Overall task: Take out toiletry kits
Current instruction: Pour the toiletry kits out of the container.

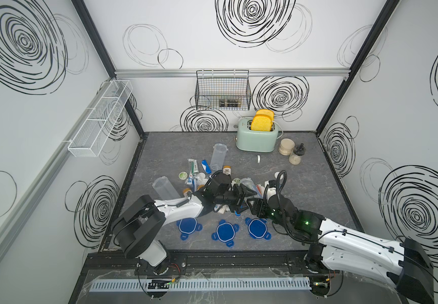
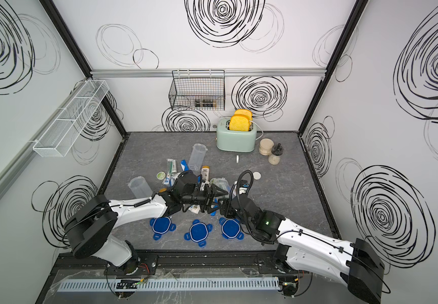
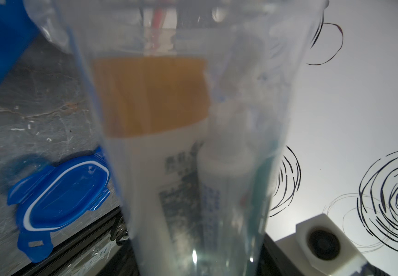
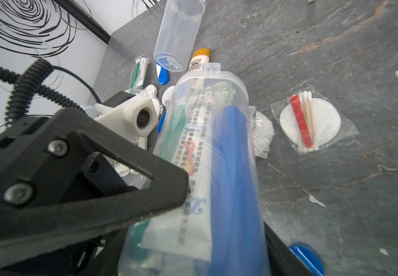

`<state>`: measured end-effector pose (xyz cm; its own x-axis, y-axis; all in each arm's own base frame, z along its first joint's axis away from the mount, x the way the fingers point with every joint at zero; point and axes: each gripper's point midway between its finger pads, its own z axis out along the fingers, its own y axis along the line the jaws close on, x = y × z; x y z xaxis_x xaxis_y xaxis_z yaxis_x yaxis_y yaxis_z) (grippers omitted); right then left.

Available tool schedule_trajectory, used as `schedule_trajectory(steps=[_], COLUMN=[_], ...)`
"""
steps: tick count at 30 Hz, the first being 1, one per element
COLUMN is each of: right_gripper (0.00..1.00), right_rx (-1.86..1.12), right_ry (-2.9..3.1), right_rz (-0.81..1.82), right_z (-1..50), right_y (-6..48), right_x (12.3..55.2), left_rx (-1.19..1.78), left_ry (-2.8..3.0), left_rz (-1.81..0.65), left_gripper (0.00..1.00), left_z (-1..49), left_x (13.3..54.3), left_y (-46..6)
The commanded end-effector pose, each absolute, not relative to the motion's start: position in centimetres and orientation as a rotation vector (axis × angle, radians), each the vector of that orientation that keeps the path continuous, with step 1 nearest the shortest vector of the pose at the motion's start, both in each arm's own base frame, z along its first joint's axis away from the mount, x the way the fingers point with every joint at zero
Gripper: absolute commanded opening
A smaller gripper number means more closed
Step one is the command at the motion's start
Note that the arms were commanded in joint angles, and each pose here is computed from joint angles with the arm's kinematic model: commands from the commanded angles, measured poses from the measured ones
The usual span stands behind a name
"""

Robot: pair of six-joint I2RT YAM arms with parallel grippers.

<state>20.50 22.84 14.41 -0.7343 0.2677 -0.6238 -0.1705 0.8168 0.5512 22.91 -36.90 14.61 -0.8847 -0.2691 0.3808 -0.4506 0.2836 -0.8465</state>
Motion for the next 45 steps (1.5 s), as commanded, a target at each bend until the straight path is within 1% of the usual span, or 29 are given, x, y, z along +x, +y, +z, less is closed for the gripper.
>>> schedule_trajectory(steps=[1, 7, 13, 18, 20, 24, 27, 29, 31, 34, 37, 41, 43, 45], right_gripper=[0.39, 0.36, 0.34, 0.33, 0.33, 0.34, 0.33, 0.33, 0.33, 0.33, 0.34, 0.34, 0.33, 0.33], right_rx=[0.204, 0.222, 0.214, 0.162, 0.139, 0.088, 0.049, 0.021, -0.029, -0.082, -0.145, -0.219, -0.254, -0.271], right_ry=[2.245, 2.250, 2.252, 2.284, 2.318, 2.380, 2.420, 2.457, 2.502, 2.583, 2.641, 2.719, 2.761, 2.817], right_rz=[0.641, 0.635, 0.640, 0.635, 0.627, 0.627, 0.631, 0.631, 0.634, 0.601, 0.550, 0.489, 0.442, 0.393], right_z=[13.6, 13.7, 14.1, 15.0, 15.2, 15.7, 16.0, 15.9, 16.0, 15.9, 16.1, 16.1, 16.1, 16.2], right_y=[19.3, 18.1, 17.5, 17.2, 17.0, 16.6, 16.5, 16.5, 16.8, 16.7, 16.6, 16.9, 17.1, 17.1], right_x=[22.0, 22.3, 22.5, 22.6, 22.3, 22.1, 22.2, 22.3, 22.5, 22.7, 23.1, 24.1, 24.8, 25.3], left_rx=[0.482, 0.464, 0.447, 0.430, 0.441, 0.453, 0.405, 0.357, 0.322, 0.291, 0.283, 0.264, 0.245, 0.224], left_ry=[-2.345, -2.389, -2.403, -2.492, -2.567, -2.763, -2.907, -3.025, -3.184, -3.360, -3.435, -3.503, -3.543, -3.584], left_rz=[1.737, 1.721, 1.725, 1.702, 1.659, 1.594, 1.527, 1.453, 1.320, 1.156, 1.138, 1.141, 1.103, 1.048], left_gripper=[0.68, 0.89, 0.94, 0.94, 0.88, 0.87, 0.85, 0.85, 0.80, 0.79, 0.79, 0.78, 0.75, 0.75], left_z=[16.5, 15.9, 15.7, 15.4, 14.8, 14.8, 15.4, 15.8, 16.0, 16.4, 17.0, 17.7, 17.9, 18.2], left_x=[21.3, 21.3, 21.1, 21.7, 22.3, 24.0, 24.9, 25.5, 26.1, 26.6, 26.6, 26.5, 26.5, 26.5], left_y=[-37.6, -37.2, -36.9, -35.8, -34.5, -30.9, -28.4, -26.4, -23.7, -19.8, -17.0, -14.8, -13.8, -13.1])
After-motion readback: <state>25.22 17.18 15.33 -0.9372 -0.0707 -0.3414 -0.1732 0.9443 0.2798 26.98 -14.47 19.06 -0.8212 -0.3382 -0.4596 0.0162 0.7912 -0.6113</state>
